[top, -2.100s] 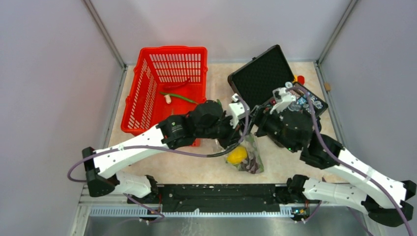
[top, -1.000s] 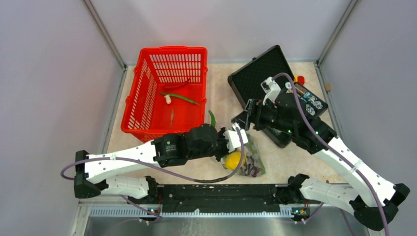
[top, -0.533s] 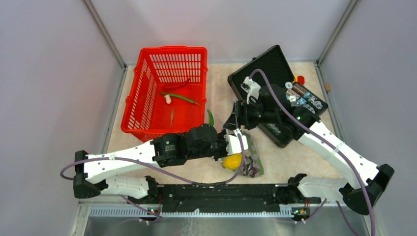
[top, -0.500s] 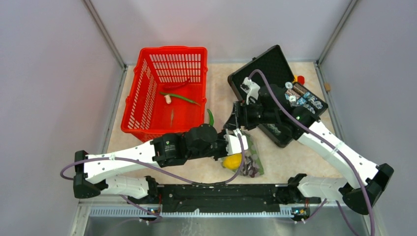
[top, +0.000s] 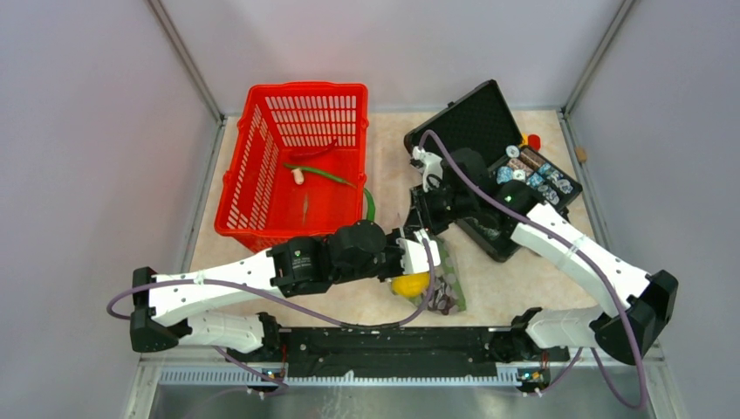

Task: Place the food in the zip-top bag and seal the zipper
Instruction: Pick up the zipper food storage bag at the center of the board.

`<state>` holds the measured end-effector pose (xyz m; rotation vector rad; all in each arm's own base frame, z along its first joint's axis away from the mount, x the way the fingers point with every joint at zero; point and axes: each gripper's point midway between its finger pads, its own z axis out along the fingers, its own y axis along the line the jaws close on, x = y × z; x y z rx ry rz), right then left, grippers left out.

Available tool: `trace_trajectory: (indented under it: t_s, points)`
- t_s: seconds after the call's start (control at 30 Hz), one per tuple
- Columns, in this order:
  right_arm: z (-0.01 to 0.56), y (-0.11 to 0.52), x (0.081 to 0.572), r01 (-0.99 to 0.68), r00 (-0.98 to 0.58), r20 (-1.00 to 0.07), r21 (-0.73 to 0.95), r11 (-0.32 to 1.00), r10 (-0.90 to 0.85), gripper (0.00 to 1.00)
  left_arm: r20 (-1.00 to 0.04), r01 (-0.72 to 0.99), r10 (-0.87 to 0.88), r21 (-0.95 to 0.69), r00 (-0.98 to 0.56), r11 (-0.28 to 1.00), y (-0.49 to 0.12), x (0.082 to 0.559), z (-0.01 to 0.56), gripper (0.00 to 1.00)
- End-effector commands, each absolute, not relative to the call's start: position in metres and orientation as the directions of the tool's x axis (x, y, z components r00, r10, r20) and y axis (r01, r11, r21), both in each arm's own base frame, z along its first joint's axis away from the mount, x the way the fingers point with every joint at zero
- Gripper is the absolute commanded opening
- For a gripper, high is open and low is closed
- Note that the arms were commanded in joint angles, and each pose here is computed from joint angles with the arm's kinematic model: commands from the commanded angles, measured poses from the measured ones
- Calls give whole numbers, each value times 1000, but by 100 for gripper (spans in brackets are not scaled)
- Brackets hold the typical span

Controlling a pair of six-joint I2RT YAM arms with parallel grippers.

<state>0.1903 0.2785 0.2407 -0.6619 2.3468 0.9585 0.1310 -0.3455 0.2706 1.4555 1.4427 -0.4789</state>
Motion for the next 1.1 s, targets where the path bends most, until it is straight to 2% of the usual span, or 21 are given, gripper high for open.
trace_trajectory:
  t_s: [0.0, 0.13, 0.23, 0.33, 0.37, 0.4, 0.43, 0.5, 0.6, 0.77, 0.87, 0.97, 1.07]
  points:
    - [258, 281, 196, -635, -714, -660, 472, 611, -233, 13, -876, 876, 403, 394, 266, 279, -344, 138, 320, 0]
    - [271, 278, 205, -621, -690, -704, 458, 636, -167, 0, -880, 869, 402, 390, 254, 305, -339, 141, 318, 0]
    - [284, 275, 208, -620, -659, -744, 455, 639, -110, 0, -888, 867, 393, 376, 237, 328, -336, 142, 316, 0]
    - [295, 268, 213, -611, -617, -786, 451, 650, -34, 0, -909, 875, 366, 334, 200, 352, -334, 140, 319, 8]
    - [298, 264, 215, -600, -599, -801, 445, 665, -4, 0, -919, 880, 349, 312, 184, 359, -334, 138, 321, 19]
    - [301, 260, 217, -596, -580, -815, 440, 672, 19, 0, -929, 882, 331, 288, 164, 373, -334, 138, 322, 36]
    - [306, 257, 217, -598, -558, -829, 437, 672, 42, 0, -939, 886, 311, 265, 148, 380, -334, 136, 324, 43]
    - [315, 253, 214, -610, -518, -851, 438, 661, 85, 0, -951, 899, 276, 238, 138, 369, -335, 131, 327, 49]
    - [330, 242, 208, -623, -462, -875, 435, 650, 142, 0, -970, 903, 218, 190, 111, 386, -330, 128, 341, 78]
    - [345, 226, 200, -651, -357, -909, 407, 641, 215, 0, -995, 825, 36, 99, 94, 557, -287, 146, 386, 98]
    - [360, 225, 185, -715, -298, -916, 400, 573, 267, 0, -996, 761, -50, 26, 77, 648, -261, 160, 402, 99]
    - [372, 222, 177, -738, -269, -909, 407, 539, 319, 0, -999, 698, -47, -17, 23, 716, -247, 175, 399, 99]
    - [379, 220, 175, -739, -257, -900, 417, 529, 351, 0, -996, 712, -6, -68, -89, 699, -256, 183, 377, 99]
